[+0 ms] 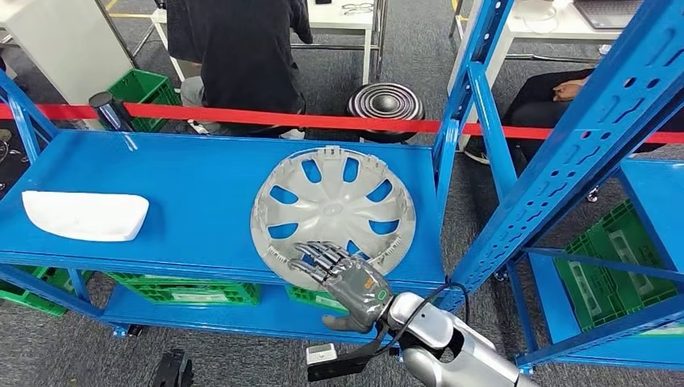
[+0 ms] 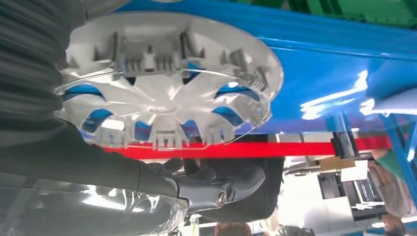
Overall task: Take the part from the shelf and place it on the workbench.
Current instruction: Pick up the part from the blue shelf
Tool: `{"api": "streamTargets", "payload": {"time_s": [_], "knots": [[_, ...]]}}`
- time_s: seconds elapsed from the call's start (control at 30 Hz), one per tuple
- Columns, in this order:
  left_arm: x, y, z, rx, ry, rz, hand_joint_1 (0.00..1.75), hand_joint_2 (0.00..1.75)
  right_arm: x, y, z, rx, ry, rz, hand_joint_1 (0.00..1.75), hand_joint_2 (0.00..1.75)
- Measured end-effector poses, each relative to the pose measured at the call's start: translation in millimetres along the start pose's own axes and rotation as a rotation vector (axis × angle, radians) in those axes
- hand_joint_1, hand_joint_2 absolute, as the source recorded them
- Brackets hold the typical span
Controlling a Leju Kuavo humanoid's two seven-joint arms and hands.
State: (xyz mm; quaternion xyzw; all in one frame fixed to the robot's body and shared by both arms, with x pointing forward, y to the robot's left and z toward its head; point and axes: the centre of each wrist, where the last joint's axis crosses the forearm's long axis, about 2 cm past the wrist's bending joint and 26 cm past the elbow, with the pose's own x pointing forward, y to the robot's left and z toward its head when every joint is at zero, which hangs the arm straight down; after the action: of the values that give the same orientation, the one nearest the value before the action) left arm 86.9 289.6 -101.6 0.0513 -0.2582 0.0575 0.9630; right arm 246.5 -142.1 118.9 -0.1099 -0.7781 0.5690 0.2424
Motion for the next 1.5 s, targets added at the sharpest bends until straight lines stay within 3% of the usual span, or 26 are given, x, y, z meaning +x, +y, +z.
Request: {"api": "streamTargets", "payload": {"time_s": [0.73,1.0,1.5], "knots": [[11,-5,-3,-0.008,0.003,-0.022,0.00,0.00,22,27,-33,0.140,-0.032,0.021,0.00,1.75],[18,-11,-5,0.000,0.001,-0.013,0.00,0.00,19,24,-52,0.139,0.076,0.137,0.00,1.75],[21,-18,-5,-0.020,0.022,-0.038,0.00,0.00,1,22,-55,0.218,0.246,0.247,0.00,1.75]]}}
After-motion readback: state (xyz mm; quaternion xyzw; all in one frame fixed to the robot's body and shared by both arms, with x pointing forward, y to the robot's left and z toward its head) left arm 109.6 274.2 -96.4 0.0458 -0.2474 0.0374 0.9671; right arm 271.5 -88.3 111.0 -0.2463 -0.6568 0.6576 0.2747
